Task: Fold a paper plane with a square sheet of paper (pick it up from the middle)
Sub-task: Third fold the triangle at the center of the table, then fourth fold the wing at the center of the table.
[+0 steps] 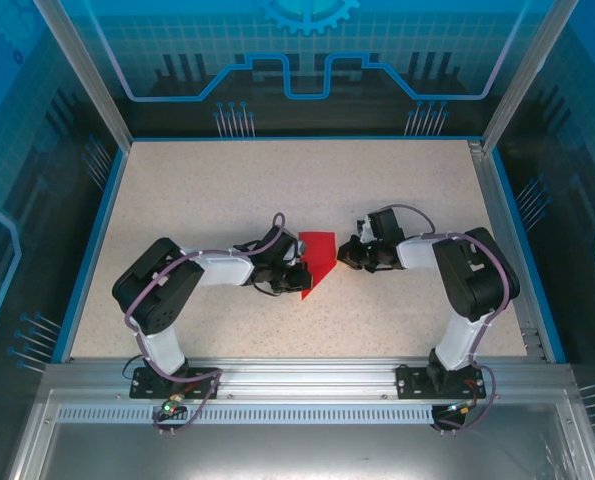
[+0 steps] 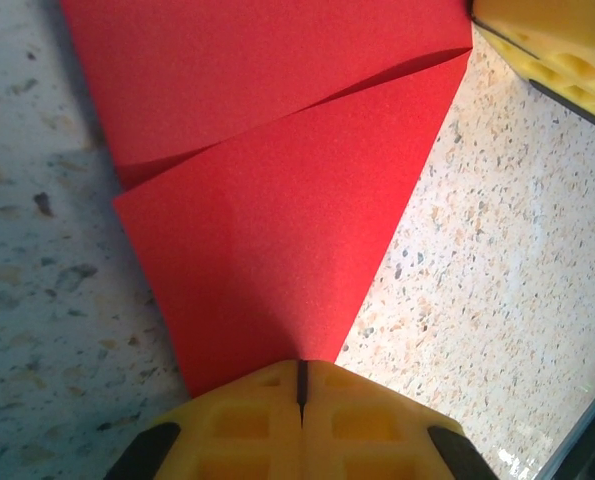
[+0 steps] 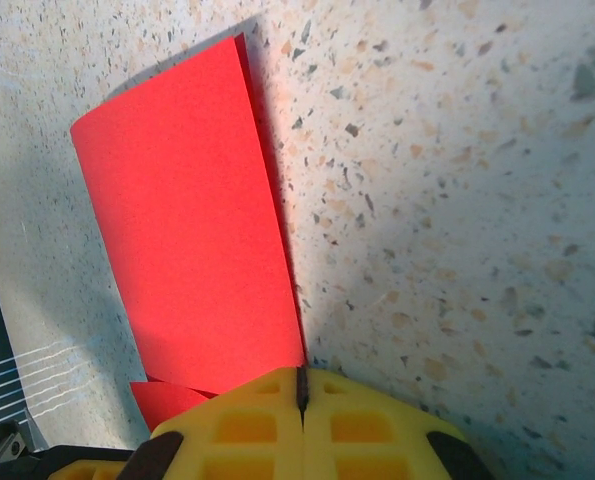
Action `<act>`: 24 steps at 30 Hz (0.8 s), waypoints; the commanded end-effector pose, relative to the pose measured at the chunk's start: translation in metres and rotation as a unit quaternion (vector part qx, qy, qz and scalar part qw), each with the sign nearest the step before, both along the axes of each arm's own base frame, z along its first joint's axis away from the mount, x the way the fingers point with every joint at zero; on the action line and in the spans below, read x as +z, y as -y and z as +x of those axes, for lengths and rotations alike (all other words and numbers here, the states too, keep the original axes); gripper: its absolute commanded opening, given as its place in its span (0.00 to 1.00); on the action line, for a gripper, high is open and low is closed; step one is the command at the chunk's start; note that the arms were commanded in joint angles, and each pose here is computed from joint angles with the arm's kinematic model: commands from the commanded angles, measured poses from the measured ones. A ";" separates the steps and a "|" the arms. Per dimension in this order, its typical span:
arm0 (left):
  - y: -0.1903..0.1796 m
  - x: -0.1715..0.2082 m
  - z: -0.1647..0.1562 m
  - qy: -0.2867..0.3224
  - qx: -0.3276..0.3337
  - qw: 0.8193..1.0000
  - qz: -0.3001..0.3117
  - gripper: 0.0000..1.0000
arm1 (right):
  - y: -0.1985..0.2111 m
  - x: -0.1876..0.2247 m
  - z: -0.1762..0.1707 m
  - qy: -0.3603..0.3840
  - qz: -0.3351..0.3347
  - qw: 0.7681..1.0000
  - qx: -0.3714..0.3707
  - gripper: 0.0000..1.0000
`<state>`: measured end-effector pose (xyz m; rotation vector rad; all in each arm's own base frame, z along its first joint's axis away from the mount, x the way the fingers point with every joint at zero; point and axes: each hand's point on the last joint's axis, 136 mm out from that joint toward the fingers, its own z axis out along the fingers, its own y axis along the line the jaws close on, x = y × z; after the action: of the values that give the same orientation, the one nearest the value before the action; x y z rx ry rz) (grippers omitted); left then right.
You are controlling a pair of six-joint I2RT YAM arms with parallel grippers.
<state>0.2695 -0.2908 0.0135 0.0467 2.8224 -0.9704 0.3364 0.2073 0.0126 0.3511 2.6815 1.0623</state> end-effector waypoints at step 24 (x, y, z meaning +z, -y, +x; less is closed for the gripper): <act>-0.022 0.028 0.033 0.045 0.004 0.998 0.046 0.24 | -0.019 0.027 -0.050 0.012 -0.003 0.998 0.064 0.38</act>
<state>0.2965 -0.2721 0.0446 0.0820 2.7676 -0.8528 0.2881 0.2153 0.0402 0.1776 2.7006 1.0386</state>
